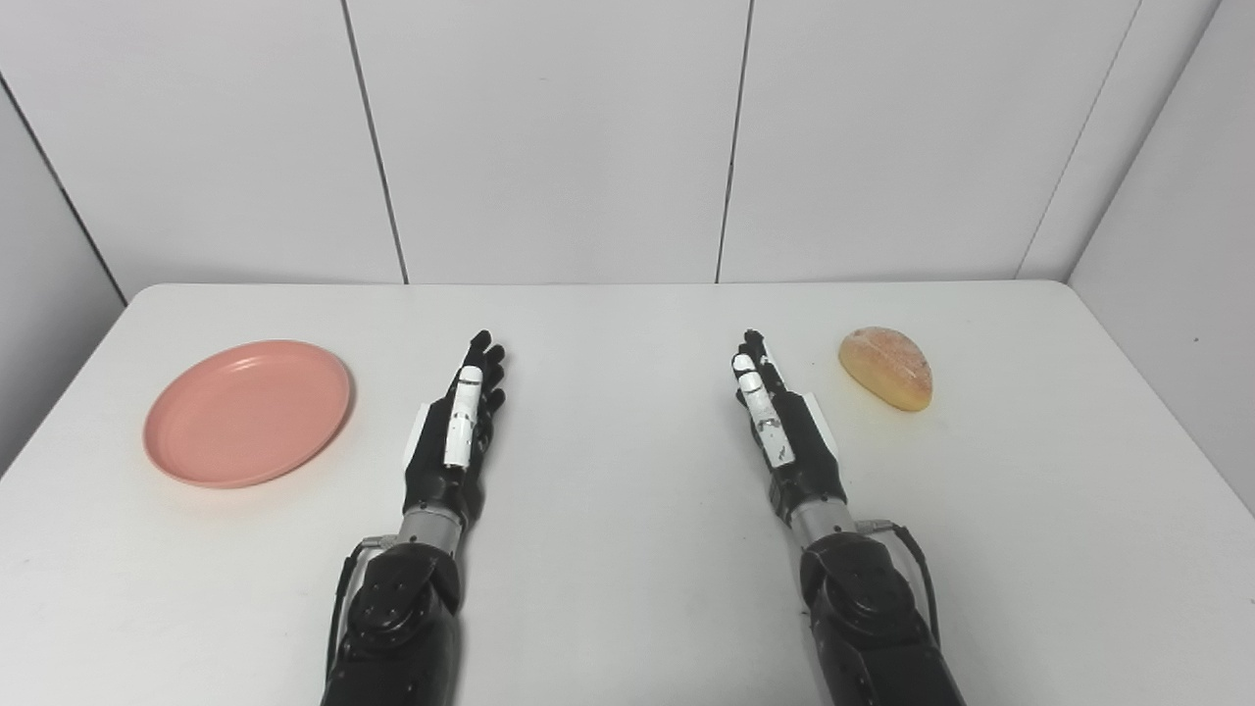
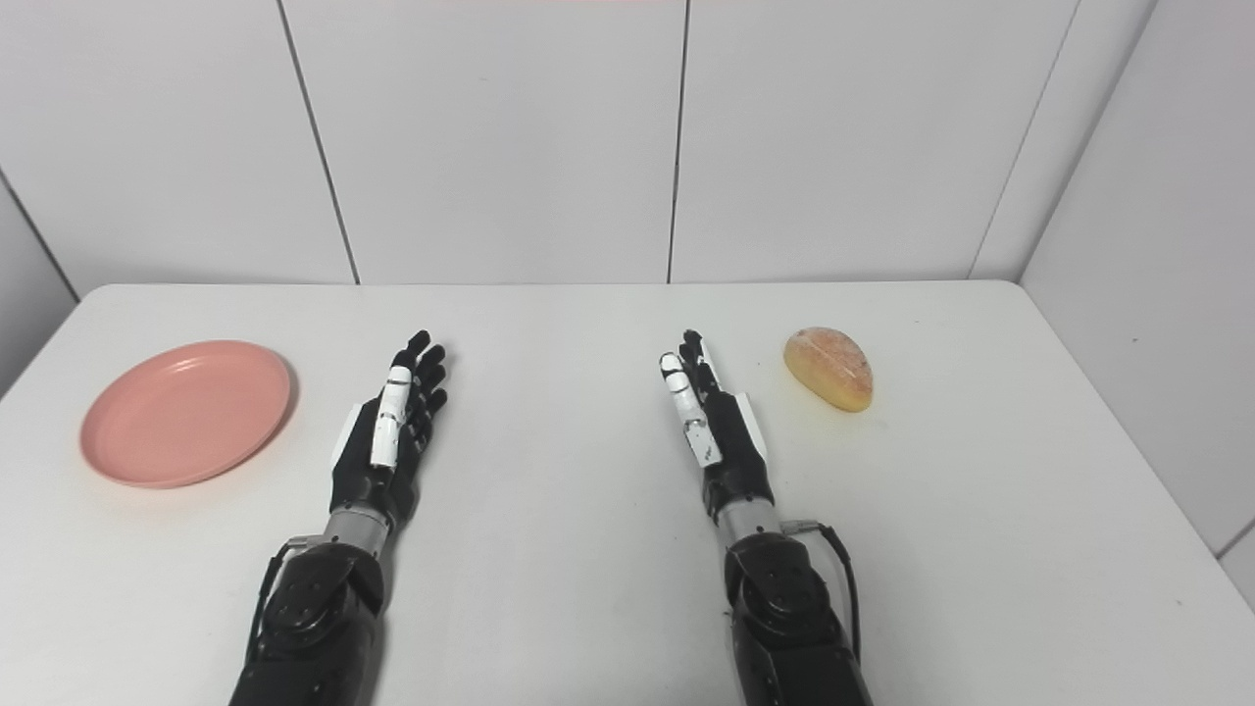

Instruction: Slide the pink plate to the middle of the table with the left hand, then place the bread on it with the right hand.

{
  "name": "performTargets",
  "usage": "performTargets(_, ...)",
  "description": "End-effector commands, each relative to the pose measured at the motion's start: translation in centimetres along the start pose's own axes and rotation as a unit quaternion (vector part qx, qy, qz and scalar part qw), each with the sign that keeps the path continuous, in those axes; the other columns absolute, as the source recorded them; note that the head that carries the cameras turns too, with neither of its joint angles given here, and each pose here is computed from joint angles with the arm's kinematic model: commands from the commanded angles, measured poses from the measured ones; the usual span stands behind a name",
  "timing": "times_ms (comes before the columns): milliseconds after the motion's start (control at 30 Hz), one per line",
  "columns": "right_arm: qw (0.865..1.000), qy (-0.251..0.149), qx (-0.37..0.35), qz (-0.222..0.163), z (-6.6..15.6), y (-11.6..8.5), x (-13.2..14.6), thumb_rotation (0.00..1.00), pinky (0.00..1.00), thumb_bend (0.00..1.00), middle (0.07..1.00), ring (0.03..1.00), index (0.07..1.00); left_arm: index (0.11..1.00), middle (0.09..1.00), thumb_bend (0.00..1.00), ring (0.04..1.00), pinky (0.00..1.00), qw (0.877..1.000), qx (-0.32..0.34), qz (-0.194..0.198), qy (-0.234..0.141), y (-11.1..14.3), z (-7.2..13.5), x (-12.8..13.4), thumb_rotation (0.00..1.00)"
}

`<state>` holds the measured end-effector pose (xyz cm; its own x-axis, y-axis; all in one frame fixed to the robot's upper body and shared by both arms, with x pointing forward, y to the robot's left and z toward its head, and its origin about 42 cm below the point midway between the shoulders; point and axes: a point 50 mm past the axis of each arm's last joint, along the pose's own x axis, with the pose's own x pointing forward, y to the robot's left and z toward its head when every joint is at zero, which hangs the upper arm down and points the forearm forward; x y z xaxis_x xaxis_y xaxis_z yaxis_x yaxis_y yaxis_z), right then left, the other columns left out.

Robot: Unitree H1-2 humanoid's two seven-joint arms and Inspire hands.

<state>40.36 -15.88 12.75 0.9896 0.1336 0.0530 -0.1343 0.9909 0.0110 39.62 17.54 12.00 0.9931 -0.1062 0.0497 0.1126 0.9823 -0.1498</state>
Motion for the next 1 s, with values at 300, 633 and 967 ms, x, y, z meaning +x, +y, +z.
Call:
performTargets(300, 0.999, -0.039, -0.010, 0.000, 1.95, 0.22, 1.38, 0.92, 1.00, 0.65, 1.000, 1.000, 1.000, 0.954, 0.974, 0.40, 1.000, 1.00, 1.000, -0.004, -0.014, -0.024, -0.60, 1.38, 0.67, 1.00)
performTargets(633, 0.999, -0.043, -0.005, 0.002, 2.00, 0.21, 1.50, 0.92, 1.00, 0.66, 1.000, 1.000, 1.000, 0.951, 0.972, 0.39, 0.999, 1.00, 1.000, -0.004, -0.013, -0.023, -0.62, 1.42, 0.67, 1.00)
performTargets(967, 0.999, -0.039, 0.007, 0.005, 2.06, 0.36, 1.49, 0.93, 1.00, 0.65, 1.000, 1.000, 1.000, 0.951, 0.970, 0.40, 0.997, 1.00, 1.000, -0.002, -0.013, -0.021, -0.60, 1.41, 0.79, 1.00)
